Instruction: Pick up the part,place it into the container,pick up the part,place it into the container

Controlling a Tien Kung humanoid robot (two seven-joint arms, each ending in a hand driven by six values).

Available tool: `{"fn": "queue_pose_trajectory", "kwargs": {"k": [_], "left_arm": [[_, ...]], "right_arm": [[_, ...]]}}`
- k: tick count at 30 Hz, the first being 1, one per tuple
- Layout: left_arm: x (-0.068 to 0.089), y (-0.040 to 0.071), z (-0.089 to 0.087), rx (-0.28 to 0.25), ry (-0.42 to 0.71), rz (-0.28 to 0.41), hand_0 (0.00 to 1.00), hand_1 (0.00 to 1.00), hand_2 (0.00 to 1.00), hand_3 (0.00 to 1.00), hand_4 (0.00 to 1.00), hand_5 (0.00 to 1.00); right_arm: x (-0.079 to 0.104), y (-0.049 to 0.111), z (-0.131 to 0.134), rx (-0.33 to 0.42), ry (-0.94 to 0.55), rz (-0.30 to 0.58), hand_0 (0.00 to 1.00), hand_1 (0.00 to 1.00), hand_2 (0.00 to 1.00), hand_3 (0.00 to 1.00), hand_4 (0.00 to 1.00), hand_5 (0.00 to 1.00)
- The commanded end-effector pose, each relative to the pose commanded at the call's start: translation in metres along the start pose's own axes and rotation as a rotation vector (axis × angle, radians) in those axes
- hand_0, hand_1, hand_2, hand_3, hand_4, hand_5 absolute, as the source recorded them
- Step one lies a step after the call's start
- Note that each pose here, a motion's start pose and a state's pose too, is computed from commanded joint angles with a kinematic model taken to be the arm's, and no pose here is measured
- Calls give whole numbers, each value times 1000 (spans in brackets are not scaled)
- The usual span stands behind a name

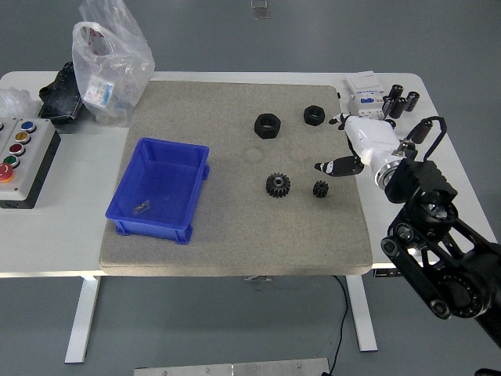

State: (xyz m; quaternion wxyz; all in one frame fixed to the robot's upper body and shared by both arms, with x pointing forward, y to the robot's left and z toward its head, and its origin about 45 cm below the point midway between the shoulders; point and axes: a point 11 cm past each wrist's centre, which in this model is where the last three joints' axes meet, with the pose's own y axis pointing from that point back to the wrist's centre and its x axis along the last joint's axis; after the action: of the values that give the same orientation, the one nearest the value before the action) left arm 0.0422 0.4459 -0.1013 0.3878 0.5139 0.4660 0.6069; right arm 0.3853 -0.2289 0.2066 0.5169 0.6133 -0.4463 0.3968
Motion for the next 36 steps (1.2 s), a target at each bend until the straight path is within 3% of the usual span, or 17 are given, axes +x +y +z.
{"fn": "queue_pose_trajectory", "kwargs": {"k": [8, 10, 15, 16, 21, 22, 27, 28, 33, 34, 36], "left_arm": [[0, 0, 2, 0, 3, 0, 659, 554, 562, 694, 615, 242], [1, 1, 3, 5, 7, 3, 659, 553, 562, 694, 615, 242], [5, 1, 0, 23, 14, 14, 659, 553, 562, 694, 615, 242], [6, 1, -1, 24, 15, 15, 659, 553, 562, 694, 615, 242], [5, 1, 0, 20, 20, 13, 659, 553, 562, 694, 615, 242], [4, 1, 0, 19, 20, 12, 659, 553, 562, 694, 614, 242], [3, 0, -1, 20, 18, 10, 659, 553, 562, 694, 614, 242], [3, 0, -1, 20, 17, 10, 659, 552, 562, 694, 614, 242], [4, 1, 0, 15, 15, 10, 659, 552, 562, 694, 614, 242], [4, 1, 1, 13, 15, 10, 659, 554, 562, 694, 614, 243], [3, 1, 1, 11, 14, 8, 659, 554, 562, 694, 614, 243]], "right_arm": [[-39, -8, 1, -3, 16, -107, 325, 635, 795, 836, 961, 366], [-43, -11, 1, -4, 13, -106, 312, 607, 746, 807, 971, 377], [-46, -17, -1, 1, 7, -72, 312, 607, 746, 807, 971, 377], [-47, -18, -1, 0, 7, -67, 278, 526, 610, 765, 852, 287], [-56, -21, 11, -26, 19, -79, 278, 526, 610, 765, 852, 287], [-58, -21, 12, -31, 21, -83, 271, 483, 536, 692, 626, 201], [-62, -20, 17, -40, 21, -85, 271, 483, 536, 692, 626, 201], [-62, -21, 17, -39, 19, -83, 271, 422, 381, 593, 259, 22], [-65, -21, 19, -38, 7, -86, 271, 422, 381, 593, 259, 22], [-66, -21, 19, -39, 4, -88, 257, 378, 279, 410, 115, 2], [-67, -21, 20, -39, -1, -90, 257, 378, 279, 410, 115, 2]]}}
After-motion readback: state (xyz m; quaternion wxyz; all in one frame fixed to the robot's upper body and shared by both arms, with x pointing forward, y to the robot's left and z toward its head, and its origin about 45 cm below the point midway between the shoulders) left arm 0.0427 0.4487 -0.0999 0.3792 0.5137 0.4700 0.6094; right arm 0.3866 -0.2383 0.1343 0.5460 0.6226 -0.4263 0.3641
